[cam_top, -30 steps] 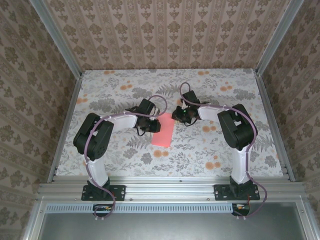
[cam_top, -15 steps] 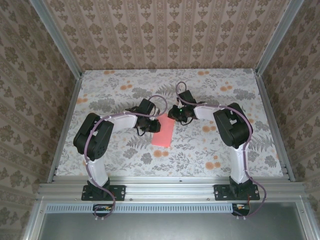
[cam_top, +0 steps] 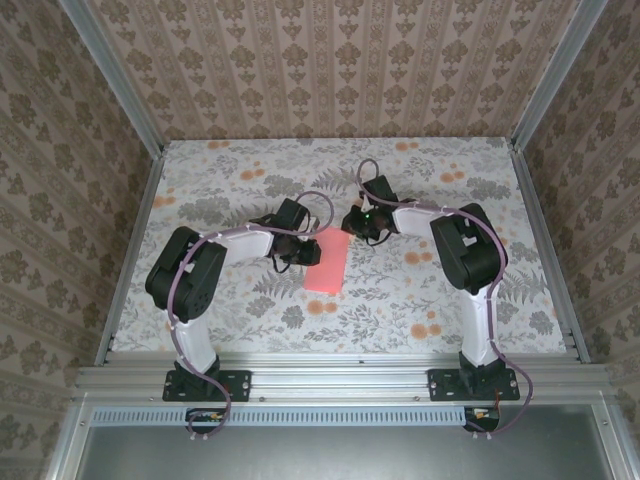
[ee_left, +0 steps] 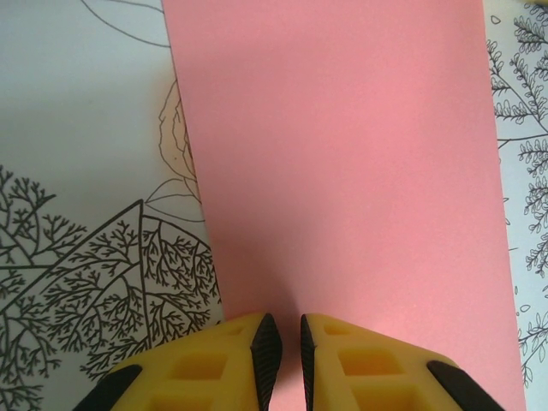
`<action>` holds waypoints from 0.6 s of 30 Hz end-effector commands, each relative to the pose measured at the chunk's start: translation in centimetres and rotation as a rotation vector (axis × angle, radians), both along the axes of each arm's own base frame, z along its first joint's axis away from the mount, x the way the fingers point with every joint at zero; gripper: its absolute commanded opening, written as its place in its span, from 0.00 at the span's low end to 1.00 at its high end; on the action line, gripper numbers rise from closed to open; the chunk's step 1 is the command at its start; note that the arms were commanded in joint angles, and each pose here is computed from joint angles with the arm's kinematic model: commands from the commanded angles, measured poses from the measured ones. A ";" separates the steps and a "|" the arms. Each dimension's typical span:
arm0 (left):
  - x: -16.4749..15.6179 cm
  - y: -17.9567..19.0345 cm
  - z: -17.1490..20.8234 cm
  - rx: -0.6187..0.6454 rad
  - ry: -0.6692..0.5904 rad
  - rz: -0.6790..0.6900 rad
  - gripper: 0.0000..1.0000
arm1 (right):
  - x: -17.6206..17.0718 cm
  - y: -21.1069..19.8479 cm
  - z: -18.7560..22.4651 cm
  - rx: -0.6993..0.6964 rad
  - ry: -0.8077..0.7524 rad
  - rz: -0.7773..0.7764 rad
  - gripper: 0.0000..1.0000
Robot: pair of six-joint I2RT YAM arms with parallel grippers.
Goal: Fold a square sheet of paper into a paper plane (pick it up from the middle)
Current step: Fold the square sheet of paper in half at the center of the table.
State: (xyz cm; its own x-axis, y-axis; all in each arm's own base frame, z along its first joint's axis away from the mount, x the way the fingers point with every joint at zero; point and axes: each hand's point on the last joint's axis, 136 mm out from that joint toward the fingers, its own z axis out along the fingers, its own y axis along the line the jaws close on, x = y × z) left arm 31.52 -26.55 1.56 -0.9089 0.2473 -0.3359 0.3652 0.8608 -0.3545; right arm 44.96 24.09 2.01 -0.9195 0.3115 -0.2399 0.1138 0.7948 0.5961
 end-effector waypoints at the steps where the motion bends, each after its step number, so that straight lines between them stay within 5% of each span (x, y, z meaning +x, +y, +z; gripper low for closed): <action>1: -5.7 6.6 -5.8 0.261 0.237 0.020 0.21 | 0.9 -3.3 -1.6 -0.110 0.021 -0.056 0.17; 9: -5.5 6.1 -5.7 0.238 0.239 0.024 0.22 | -0.4 -0.5 2.4 -0.019 -0.041 0.010 0.17; 18: -5.3 5.7 -5.7 0.226 0.245 0.017 0.22 | -6.6 4.4 3.7 0.089 -0.019 0.103 0.18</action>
